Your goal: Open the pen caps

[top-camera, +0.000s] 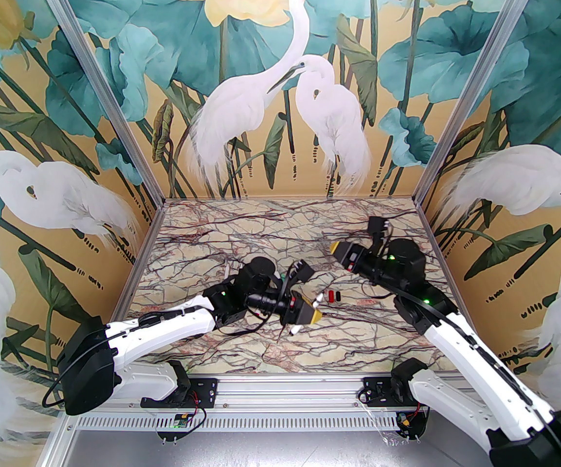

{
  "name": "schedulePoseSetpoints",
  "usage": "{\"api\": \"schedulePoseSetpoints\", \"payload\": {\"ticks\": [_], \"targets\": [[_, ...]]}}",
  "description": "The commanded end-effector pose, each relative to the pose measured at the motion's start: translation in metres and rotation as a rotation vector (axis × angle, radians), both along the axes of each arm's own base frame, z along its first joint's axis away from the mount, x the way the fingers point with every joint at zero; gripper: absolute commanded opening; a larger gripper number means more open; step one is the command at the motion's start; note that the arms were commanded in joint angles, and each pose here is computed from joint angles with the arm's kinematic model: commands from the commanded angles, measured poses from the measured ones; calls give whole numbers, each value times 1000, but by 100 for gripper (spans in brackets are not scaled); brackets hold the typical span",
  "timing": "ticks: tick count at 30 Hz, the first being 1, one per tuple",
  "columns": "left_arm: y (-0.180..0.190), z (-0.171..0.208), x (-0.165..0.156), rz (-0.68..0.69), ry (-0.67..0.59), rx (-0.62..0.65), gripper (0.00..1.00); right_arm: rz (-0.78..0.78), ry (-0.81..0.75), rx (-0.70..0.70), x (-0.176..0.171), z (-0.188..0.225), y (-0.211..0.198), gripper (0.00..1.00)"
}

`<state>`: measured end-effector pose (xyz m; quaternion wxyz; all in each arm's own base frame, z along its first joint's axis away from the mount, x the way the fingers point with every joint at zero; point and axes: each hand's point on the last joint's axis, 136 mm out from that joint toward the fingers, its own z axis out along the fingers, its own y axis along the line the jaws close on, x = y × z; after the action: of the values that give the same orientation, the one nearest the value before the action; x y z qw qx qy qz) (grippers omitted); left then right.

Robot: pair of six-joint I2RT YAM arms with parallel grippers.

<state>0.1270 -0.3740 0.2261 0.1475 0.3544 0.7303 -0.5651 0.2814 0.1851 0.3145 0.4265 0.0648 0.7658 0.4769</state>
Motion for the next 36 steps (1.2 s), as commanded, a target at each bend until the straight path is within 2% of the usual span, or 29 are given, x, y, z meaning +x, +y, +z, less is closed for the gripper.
{"api": "schedulePoseSetpoints", "payload": {"ticks": [1,5,10,19,30,36], "targets": [[2,-3,-12,-60,53,9,6,17,-84,8,0,14,0,13],[6,-1,6,48,-14,26,6,-12,-12,-109,3,-6,-8,13],[25,10,38,236,-89,22,6,-4,122,-331,-4,-55,-25,14],[74,17,71,445,-106,8,6,38,380,-654,-5,-135,-52,16],[96,6,75,528,-89,19,6,71,533,-748,10,-199,-63,18],[89,7,76,503,-63,-5,7,83,546,-743,23,-215,-63,18]]}}
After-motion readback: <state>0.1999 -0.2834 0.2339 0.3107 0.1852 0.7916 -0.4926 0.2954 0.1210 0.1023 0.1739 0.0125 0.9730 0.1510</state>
